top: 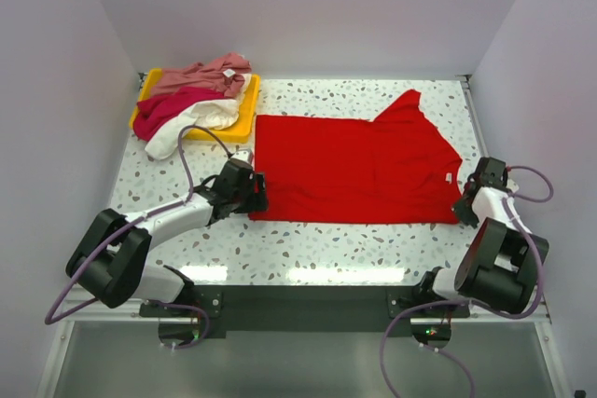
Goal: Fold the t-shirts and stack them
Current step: Fold the tshirt
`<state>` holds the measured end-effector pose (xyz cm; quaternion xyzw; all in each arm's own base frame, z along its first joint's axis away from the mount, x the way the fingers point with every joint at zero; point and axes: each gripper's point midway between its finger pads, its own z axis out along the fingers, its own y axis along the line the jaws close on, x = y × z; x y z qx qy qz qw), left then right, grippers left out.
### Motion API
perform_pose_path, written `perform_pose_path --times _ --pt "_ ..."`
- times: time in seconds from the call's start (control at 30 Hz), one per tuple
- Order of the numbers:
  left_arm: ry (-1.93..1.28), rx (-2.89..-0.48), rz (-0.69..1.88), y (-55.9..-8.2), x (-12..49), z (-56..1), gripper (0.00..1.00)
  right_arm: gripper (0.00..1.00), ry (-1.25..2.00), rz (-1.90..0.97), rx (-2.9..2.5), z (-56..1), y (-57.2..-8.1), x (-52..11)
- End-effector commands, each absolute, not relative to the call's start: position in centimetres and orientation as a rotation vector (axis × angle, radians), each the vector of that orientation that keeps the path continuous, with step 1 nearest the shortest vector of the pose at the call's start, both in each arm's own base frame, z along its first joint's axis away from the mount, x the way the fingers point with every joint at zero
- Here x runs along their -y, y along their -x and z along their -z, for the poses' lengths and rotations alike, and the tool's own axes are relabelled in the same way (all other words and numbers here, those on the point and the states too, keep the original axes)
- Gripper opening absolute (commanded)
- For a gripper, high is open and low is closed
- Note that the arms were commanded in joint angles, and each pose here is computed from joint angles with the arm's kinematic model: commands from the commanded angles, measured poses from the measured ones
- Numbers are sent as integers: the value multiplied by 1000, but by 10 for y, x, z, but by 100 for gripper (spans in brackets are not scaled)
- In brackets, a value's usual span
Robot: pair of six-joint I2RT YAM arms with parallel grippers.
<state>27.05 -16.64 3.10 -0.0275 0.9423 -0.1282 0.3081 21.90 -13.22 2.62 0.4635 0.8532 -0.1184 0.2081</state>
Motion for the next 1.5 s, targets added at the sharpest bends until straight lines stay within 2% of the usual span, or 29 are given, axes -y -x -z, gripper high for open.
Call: perform_pose_path --times 0.0,0.07,0.13,0.17,0.23,0.27,0.33,0.43,0.53,0.77,1.07,1.2,1.33,1.47 --pt "48 -2454 360 -281 172 -43 75 0 -1267 381 -2356 -36 -225 145" --pt "48 -2450 356 -282 172 -45 75 0 -1254 375 -2361 -37 -226 144" --pt "43 -2441 332 -284 169 -53 75 5 -1243 366 -2358 -41 -227 143" --pt "42 -2436 320 -285 167 -57 75 18 -1222 360 -2347 -47 -230 144" --pt "44 -2408 290 -288 162 -73 77 33 -1200 351 -2329 -58 -233 145" --pt "47 -2396 278 -290 160 -79 78 46 -1166 334 -2312 -68 -236 144" --pt "68 -2356 238 -296 154 -99 80 60 -1129 259 -2303 -77 -241 135" --pt "85 -2305 219 -306 153 -120 82 66 -1060 131 -2235 -102 -255 121" --pt "62 -2281 263 -319 169 -127 82 77 -971 45 -2158 -132 -275 106" --pt "-26 -2288 393 -340 223 -114 82 79 -707 -79 -2186 -157 -327 41" --pt "-59 -2322 426 -353 242 -77 82 79 -564 -196 -2346 -106 -364 -10" --pt "-71 -2357 402 -348 238 -56 82 77 -563 -159 -2435 -72 -362 -8" --pt "-64 -2359 399 -343 234 -43 82 71 -575 -102 -2545 -40 -347 -5" --pt "-63 -2378 395 -331 227 -31 82 70 -610 -66 -2628 -20 -329 -3"
